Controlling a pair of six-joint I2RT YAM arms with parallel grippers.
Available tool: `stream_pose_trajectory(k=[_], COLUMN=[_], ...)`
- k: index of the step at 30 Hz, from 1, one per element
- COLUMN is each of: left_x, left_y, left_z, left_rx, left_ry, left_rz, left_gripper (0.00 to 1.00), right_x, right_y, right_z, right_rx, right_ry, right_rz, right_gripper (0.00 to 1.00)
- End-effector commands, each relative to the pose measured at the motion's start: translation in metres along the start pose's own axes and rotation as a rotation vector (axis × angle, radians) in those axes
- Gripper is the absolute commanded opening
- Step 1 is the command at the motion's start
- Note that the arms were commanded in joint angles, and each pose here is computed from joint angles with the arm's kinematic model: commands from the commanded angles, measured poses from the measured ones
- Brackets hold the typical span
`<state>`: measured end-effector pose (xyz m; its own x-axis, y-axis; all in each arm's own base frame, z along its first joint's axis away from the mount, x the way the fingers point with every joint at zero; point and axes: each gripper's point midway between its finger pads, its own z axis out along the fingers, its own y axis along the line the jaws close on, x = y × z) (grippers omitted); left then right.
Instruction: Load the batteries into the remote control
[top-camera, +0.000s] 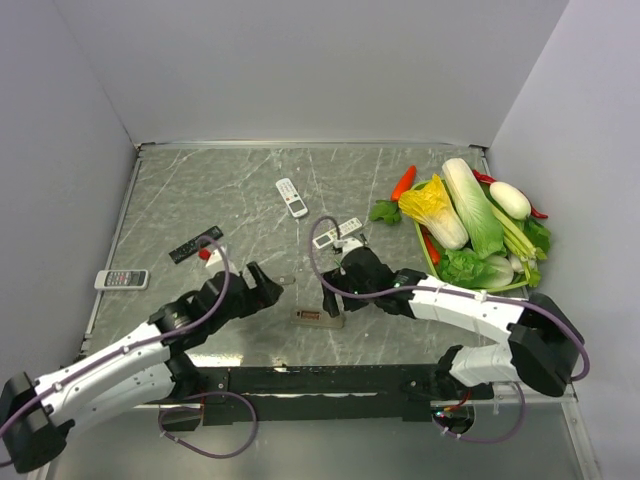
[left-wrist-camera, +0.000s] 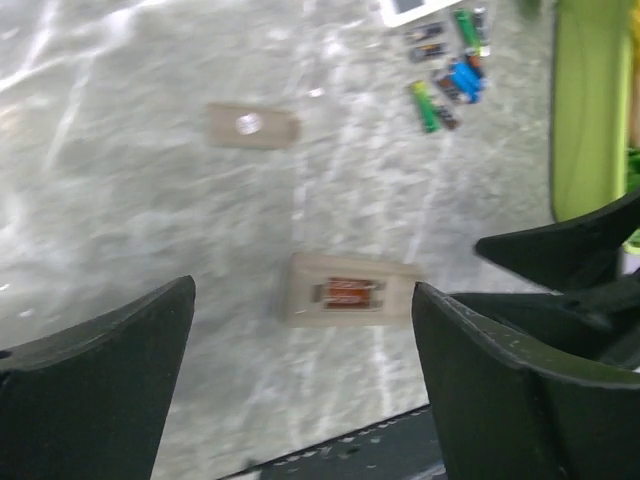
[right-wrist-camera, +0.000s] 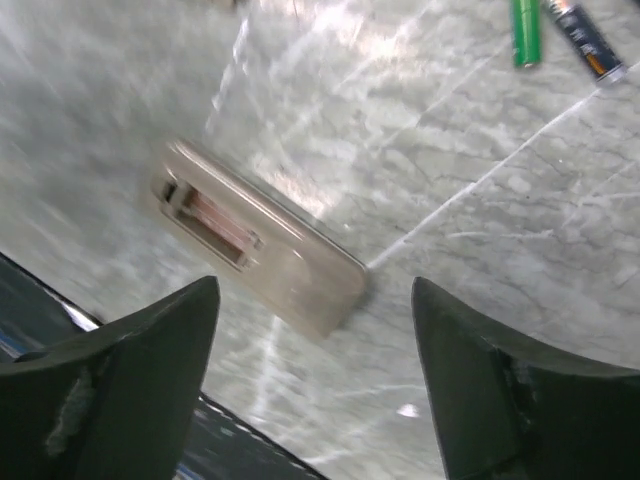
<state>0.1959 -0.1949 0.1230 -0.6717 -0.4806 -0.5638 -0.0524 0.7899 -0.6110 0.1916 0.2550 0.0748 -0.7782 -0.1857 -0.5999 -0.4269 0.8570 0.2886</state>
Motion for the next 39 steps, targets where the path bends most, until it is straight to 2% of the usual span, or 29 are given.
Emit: stream_pose_trajectory(k=[1,3,10,19,22,23,25,26,28,30,31,32,34,35,39], left_x=[0.009,0.012,0.015,0.010,0.016,0.017,0.022,0.024,0.031,0.024,0.033,0.030,0.032,0.028,0.026], left_y=[0.014,0.018,0.033,0.032,0.034,0.032,0.029,0.028,0.032,0.015,0.025,0.019,0.020,0.011,0.009], left_z=[-0.004,-0.005,-0.006,-0.009,-0.004,-0.003,0.001,0.002,0.007,0.002,0.008,0.006,0.007,0.002,0.000], left_rx=[0.060,0.080,0.169,0.221,0.212,0.221,0.242,0.250,0.257,0.342,0.329,0.366,0.385,0.440,0.492], left_ry=[-0.013,-0.022,-0.096,-0.140,-0.119,-0.113,-0.094,-0.089,-0.075,-0.086,-0.075,-0.084,-0.087,-0.101,-0.128], left_rz=[-0.075,-0.123,-0.249,-0.267,-0.275,-0.284,-0.297,-0.309,-0.321,-0.356,-0.356,-0.364,-0.360,-0.359,-0.341], left_gripper=[0.96,0.97,0.98,0.99,0.99,0.99,0.99,0.98,0.98,0.96,0.96,0.96,0.95,0.94,0.94], right_x=[0.014,0.015,0.025,0.055,0.063,0.061,0.061,0.060,0.054,0.046,0.042,0.037,0.023,0.018,-0.007], right_y=[0.010,0.015,0.028,0.039,0.043,0.046,0.048,0.051,0.057,0.064,0.067,0.067,0.075,0.080,0.098], right_z=[0.003,0.003,0.018,0.037,0.040,0.041,0.041,0.041,0.040,0.039,0.038,0.038,0.036,0.034,0.020], right_rx=[-0.101,-0.151,-0.226,-0.220,-0.210,-0.215,-0.225,-0.231,-0.249,-0.260,-0.262,-0.238,-0.251,-0.260,-0.315], right_ry=[0.127,0.148,0.252,0.400,0.424,0.417,0.401,0.388,0.338,0.276,0.248,0.220,0.140,0.112,-0.047], right_rz=[-0.234,-0.328,-0.536,-0.633,-0.658,-0.645,-0.630,-0.613,-0.594,-0.548,-0.532,-0.490,-0.446,-0.401,-0.281], right_gripper=[0.94,0.98,0.98,0.94,0.81,0.67,0.51,0.39,0.32,0.21,0.17,0.07,0.01,0.00,0.00])
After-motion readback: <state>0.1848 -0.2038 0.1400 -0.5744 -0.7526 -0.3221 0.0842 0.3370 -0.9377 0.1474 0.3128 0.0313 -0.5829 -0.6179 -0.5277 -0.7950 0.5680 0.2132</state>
